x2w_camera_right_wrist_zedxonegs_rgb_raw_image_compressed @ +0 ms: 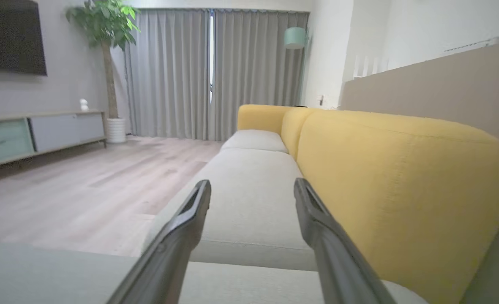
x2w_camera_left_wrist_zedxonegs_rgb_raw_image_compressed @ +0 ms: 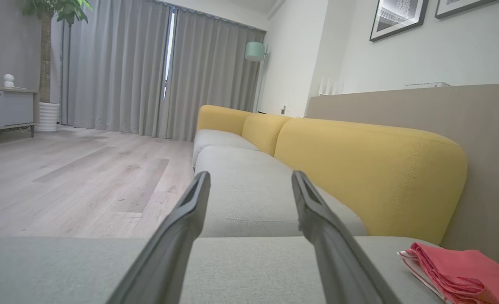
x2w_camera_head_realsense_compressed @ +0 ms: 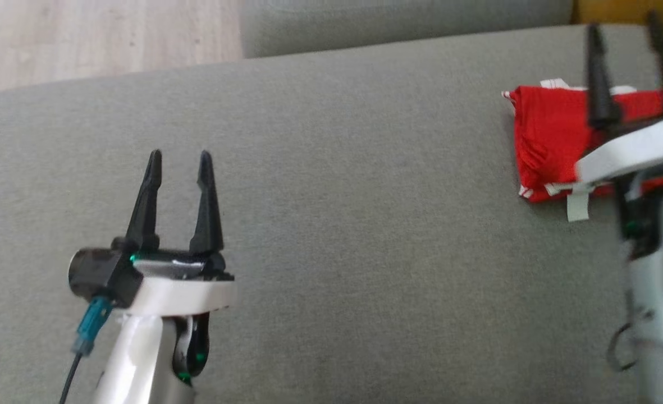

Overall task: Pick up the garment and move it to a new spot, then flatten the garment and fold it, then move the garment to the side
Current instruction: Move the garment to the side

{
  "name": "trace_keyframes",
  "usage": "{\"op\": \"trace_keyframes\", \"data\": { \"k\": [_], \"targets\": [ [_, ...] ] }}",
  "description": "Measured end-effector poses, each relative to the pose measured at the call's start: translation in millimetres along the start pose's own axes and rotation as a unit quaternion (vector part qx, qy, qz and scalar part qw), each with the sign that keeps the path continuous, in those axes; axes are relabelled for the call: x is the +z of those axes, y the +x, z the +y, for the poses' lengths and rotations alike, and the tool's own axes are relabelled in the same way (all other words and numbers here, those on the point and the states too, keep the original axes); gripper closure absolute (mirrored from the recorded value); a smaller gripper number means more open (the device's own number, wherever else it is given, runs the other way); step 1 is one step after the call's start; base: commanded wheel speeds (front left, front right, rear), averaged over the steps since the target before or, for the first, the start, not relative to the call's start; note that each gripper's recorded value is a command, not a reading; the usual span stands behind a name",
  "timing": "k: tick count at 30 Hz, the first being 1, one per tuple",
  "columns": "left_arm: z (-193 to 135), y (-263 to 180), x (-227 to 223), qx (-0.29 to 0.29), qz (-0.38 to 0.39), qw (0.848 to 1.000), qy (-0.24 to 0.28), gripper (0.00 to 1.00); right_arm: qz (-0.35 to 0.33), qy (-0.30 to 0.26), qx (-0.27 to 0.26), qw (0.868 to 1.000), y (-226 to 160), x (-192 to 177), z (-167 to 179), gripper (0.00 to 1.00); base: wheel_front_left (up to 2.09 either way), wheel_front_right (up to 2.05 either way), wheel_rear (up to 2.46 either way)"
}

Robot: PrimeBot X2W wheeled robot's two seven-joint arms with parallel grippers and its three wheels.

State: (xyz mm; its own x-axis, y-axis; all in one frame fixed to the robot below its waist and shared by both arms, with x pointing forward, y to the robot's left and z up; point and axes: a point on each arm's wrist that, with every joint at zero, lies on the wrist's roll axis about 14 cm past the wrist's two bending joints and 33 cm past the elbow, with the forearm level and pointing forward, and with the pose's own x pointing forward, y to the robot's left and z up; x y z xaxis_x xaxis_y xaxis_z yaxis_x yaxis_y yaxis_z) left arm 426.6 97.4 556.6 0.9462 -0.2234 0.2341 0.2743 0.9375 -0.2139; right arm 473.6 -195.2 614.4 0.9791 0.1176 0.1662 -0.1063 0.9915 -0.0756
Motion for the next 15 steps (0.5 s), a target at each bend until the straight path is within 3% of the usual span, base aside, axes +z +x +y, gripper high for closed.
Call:
{"op": "trace_keyframes", "data": {
  "k": [5, 9, 15],
  "targets": [
    [17, -21, 4, 0.034, 0.002, 0.999, 0.006, 0.00, -0.009, 0.082, 0.013, 0.996, -21, -14, 40, 0.00, 0.00, 0.00, 0.00],
    [30, -31, 17, 0.062, -0.015, 0.998, 0.015, 0.00, 0.026, 0.115, 0.017, 0.993, -48, -56, 55, 0.00, 0.00, 0.00, 0.00],
    [37, -55, -7, 0.080, 0.026, 0.996, -0.003, 0.00, 0.059, 0.157, 0.015, 0.986, -80, -96, 72, 0.00, 0.00, 0.00, 0.00]
  ]
}}
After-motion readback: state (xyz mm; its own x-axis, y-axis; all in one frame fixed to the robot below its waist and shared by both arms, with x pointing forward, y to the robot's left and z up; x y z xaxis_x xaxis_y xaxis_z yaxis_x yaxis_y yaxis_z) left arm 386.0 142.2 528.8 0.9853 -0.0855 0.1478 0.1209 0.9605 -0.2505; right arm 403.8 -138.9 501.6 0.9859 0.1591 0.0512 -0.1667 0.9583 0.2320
